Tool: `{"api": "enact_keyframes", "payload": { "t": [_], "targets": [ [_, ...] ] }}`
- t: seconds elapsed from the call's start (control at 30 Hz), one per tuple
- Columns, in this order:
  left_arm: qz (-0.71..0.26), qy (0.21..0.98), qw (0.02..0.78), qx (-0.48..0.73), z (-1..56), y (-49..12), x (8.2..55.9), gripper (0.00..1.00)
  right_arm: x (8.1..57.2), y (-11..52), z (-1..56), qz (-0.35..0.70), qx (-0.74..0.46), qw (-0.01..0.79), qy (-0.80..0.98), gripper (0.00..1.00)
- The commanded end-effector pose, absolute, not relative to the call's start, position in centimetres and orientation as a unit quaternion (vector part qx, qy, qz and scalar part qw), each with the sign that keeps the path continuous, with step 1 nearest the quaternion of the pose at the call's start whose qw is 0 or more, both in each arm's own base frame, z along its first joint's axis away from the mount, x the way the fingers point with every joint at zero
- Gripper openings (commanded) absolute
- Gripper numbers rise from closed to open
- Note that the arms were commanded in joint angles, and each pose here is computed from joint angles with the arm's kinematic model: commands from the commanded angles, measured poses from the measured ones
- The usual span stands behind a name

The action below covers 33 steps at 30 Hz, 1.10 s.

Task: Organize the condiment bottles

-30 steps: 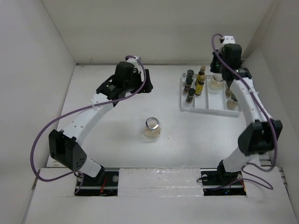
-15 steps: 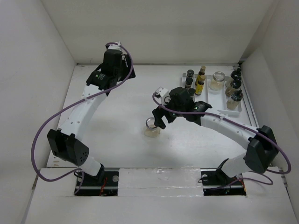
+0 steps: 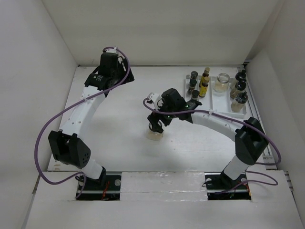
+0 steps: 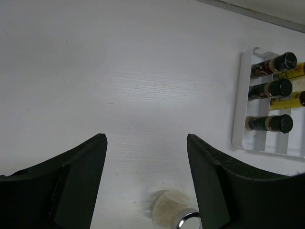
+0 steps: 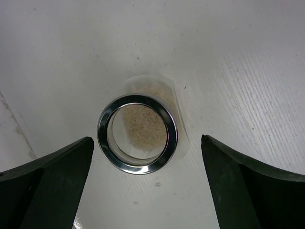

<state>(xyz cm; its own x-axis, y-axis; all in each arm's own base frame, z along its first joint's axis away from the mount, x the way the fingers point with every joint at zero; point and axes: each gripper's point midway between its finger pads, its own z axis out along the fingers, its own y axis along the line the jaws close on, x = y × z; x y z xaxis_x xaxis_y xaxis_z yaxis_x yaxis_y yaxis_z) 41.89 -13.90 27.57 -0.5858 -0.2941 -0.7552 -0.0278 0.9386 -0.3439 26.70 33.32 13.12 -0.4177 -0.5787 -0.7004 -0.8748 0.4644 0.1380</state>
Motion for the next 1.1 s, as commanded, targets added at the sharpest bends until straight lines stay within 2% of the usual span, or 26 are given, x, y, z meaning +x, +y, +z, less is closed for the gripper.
{"api": "enact_keyframes", "payload": {
  "t": [0.0, 0.23, 0.37, 0.47, 0.5, 0.53, 0.6, 0.63, 0.67, 0.77, 0.9, 0.97, 1.07],
  "targets": [
    [-0.167, 0.862, 0.471, -0.09, 29.8, -13.9, 41.4, 0.64, 26.0, 34.4, 14.6, 0.267, -0.486, 0.294, 0.778, 1.0],
    [-0.167, 0.862, 0.471, -0.09, 29.8, -14.0, 41.7, 0.64, 25.2, 35.0, 13.7, 0.266, -0.506, 0.273, 0.774, 1.0],
    [-0.167, 0.862, 0.471, -0.09, 29.8, -14.0, 41.7, 0.64, 26.2, 35.5, 13.4, 0.257, -0.502, 0.287, 0.774, 1.0],
    [-0.163, 0.861, 0.472, -0.092, 29.8, -13.8, 41.8, 0.65, 27.2, 35.6, 12.9, 0.244, -0.491, 0.295, 0.783, 0.96],
    [-0.161, 0.86, 0.473, -0.099, 29.8, -13.7, 41.8, 0.65, 27.3, 35.5, 12.6, 0.242, -0.483, 0.296, 0.787, 0.94],
    [-0.159, 0.863, 0.47, -0.099, 29.5, -13.8, 42.0, 0.66, 27.5, 35.6, 12.7, 0.242, -0.476, 0.3, 0.791, 0.82],
    [-0.161, 0.862, 0.469, -0.103, 29.5, -13.8, 42.0, 0.72, 28.1, 35.7, 13.6, 0.24, -0.459, 0.321, 0.793, 0.71],
    [-0.165, 0.863, 0.468, -0.1, 29.5, -13.9, 41.9, 0.75, 28.1, 35.9, 14.8, 0.247, -0.45, 0.334, 0.79, 0.61],
    [-0.169, 0.865, 0.462, -0.097, 29.1, -14.2, 42.0, 0.8, 28.2, 35.7, 15.5, 0.246, -0.443, 0.342, 0.791, 0.55],
    [-0.186, 0.864, 0.459, -0.093, 29.3, -14.8, 41.9, 0.83, 29.5, 34.6, 19.6, 0.262, -0.4, 0.385, 0.789, 0.51],
    [-0.217, 0.863, 0.45, -0.079, 29.1, -16.2, 41.9, 0.9, 33.1, 29.0, 26.2, 0.244, -0.298, 0.468, 0.795, 0.51],
    [-0.219, 0.867, 0.445, -0.058, 28.7, -17.5, 41.6, 0.94, 35.0, 24.0, 29.6, 0.218, -0.22, 0.519, 0.796, 0.5],
    [-0.224, 0.869, 0.441, -0.026, 28.6, -19.8, 40.8, 0.97, 37.6, 15.5, 31.4, 0.137, -0.1, 0.572, 0.802, 0.5]
  ]
}}
